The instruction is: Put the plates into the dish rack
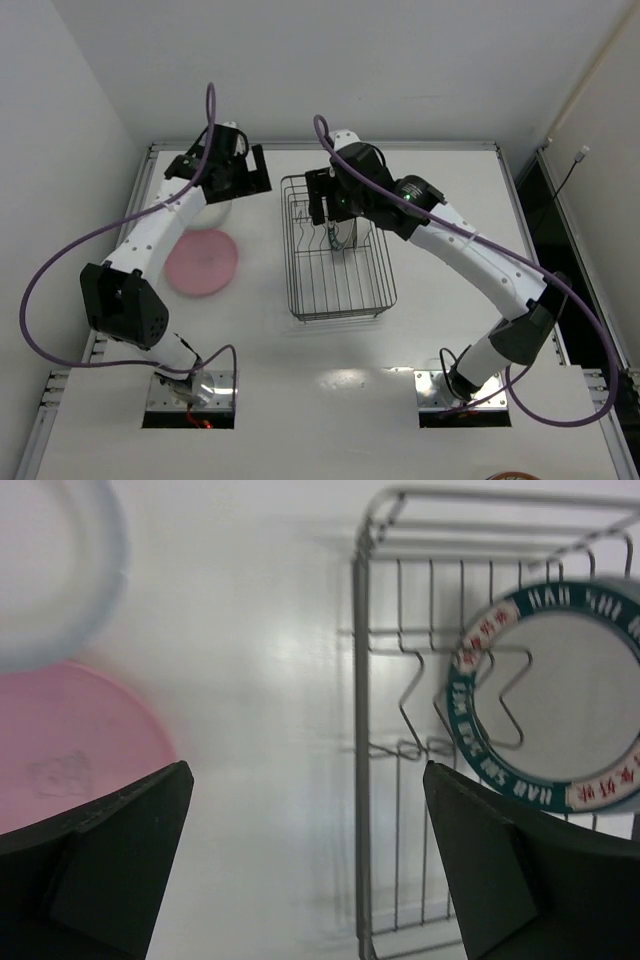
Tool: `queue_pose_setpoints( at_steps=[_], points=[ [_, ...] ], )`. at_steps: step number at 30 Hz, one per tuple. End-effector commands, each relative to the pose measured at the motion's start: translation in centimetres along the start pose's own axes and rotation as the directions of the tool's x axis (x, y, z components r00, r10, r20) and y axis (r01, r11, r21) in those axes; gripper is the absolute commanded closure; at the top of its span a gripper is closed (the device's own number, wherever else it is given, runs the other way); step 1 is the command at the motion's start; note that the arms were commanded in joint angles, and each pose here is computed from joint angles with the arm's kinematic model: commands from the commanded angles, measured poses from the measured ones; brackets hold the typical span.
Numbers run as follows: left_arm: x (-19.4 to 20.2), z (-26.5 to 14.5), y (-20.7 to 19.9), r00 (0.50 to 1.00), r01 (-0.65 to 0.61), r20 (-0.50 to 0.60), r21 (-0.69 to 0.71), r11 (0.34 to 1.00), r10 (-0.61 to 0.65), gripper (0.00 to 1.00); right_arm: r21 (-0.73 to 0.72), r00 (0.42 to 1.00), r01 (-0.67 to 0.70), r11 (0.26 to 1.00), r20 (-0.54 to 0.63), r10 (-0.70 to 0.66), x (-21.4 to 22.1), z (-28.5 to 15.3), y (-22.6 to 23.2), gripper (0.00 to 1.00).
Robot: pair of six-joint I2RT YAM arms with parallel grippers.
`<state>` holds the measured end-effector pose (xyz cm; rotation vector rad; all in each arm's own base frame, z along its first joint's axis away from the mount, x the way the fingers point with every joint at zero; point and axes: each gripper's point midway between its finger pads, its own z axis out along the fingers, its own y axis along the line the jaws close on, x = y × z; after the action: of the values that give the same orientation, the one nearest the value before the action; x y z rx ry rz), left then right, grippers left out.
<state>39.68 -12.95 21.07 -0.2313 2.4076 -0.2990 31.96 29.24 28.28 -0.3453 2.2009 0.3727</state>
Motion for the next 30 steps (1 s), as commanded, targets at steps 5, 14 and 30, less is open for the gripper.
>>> queue_pose_setpoints(
  at_steps=[5,14,30],
  points=[
    [-4.2,-0.3,8.3,1.000,-0.007,0.024,-0.221,0.975,0.013,0.00,-0.204,0.998,0.039,0.978,0.051,-0.029,-0.1,0.8,3.4,0.33],
    [-3.5,5.7,11.7,0.988,-0.040,-0.155,-0.316,0.948,-0.010,0.00,-0.251,0.998,0.067,0.966,0.022,-0.063,2.2,1.1,3.3,0.33],
    [-0.6,11.3,12.9,0.955,-0.197,-0.290,-0.476,0.857,0.059,0.11,-0.284,0.998,0.062,0.957,0.048,-0.051,2.8,-0.2,1.7,0.33]
  ],
)
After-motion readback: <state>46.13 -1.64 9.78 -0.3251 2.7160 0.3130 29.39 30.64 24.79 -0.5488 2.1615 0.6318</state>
